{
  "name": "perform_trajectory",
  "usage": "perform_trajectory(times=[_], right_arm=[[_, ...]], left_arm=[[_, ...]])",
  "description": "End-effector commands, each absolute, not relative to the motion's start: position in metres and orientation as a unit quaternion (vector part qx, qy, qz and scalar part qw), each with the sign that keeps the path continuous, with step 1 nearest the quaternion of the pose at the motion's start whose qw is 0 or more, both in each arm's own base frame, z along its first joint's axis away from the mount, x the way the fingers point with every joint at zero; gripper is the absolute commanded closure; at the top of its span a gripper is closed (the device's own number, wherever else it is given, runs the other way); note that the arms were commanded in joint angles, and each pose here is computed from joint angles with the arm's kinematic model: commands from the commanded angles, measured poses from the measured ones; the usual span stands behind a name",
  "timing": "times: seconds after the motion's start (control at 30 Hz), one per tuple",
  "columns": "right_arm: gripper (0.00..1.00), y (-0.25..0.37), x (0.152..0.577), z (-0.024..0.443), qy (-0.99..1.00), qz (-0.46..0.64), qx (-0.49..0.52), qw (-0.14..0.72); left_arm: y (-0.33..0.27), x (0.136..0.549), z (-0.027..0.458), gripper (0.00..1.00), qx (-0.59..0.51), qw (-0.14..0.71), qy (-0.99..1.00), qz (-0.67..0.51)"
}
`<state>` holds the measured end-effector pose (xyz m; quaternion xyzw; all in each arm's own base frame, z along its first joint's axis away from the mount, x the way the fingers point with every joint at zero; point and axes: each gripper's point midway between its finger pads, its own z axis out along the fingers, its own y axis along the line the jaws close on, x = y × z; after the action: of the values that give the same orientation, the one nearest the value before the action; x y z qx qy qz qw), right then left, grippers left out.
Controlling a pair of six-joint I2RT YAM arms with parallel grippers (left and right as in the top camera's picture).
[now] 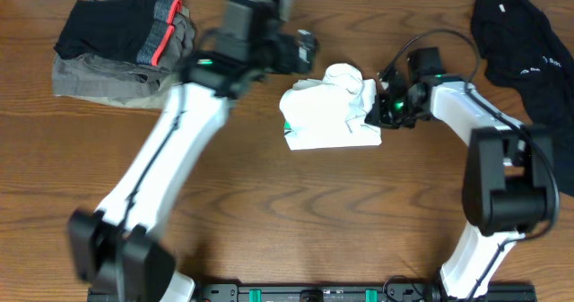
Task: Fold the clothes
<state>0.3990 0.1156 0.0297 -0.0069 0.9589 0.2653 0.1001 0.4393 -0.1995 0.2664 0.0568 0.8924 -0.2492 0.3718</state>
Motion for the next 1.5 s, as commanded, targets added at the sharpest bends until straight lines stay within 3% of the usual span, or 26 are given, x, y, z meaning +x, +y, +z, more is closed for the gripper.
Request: perform_trajectory(times=[0.0, 0.17, 0.3, 0.4, 0.67, 0.97, 1.1, 1.17, 1.27, 1.33, 1.47], right_arm=[[0.9, 0.112, 0.411, 0.087, 0.95, 0.26, -0.018, 0.174], [0.69, 0.115, 0.414, 0.135, 0.935, 0.257, -0.046, 0.238], [0.46, 0.14, 0.414, 0.153, 0.917, 0.256, -0.129, 0.278], [0.36, 0.166, 0.41, 0.152, 0.9, 0.251, -0.205, 0.292], [0.3, 0.217, 0.411, 0.131, 0.863, 0.218, -0.33, 0.314], [0.28, 0.236, 0.427, 0.097, 0.847, 0.206, -0.368, 0.325], [0.33, 0.241, 0.428, 0.093, 0.841, 0.205, -0.378, 0.327], [0.44, 0.242, 0.429, 0.093, 0.84, 0.205, -0.379, 0.329], [0.83, 0.244, 0.43, 0.095, 0.839, 0.208, -0.376, 0.334], [0.97, 0.245, 0.431, 0.096, 0.84, 0.209, -0.372, 0.336], [0.99, 0.242, 0.43, 0.102, 0.852, 0.218, -0.344, 0.328]], left_arm=[[-0.157, 0.444, 0.282, 0.02, 0.017, 0.387, 0.892, -0.231], [-0.104, 0.447, 0.27, 0.02, -0.037, 0.368, 0.907, -0.202], [-0.074, 0.448, 0.264, 0.02, -0.047, 0.365, 0.912, -0.179], [-0.059, 0.449, 0.263, 0.02, -0.045, 0.368, 0.914, -0.165], [-0.046, 0.443, 0.256, 0.02, -0.011, 0.359, 0.923, -0.138], [-0.046, 0.44, 0.25, 0.02, -0.004, 0.35, 0.927, -0.135], [-0.046, 0.44, 0.25, 0.02, -0.004, 0.35, 0.927, -0.133], [-0.046, 0.44, 0.25, 0.02, -0.003, 0.351, 0.927, -0.133], [-0.046, 0.44, 0.25, 0.02, -0.003, 0.351, 0.927, -0.133], [-0.046, 0.44, 0.25, 0.02, -0.003, 0.351, 0.927, -0.133], [-0.046, 0.44, 0.25, 0.02, -0.003, 0.351, 0.927, -0.133]])
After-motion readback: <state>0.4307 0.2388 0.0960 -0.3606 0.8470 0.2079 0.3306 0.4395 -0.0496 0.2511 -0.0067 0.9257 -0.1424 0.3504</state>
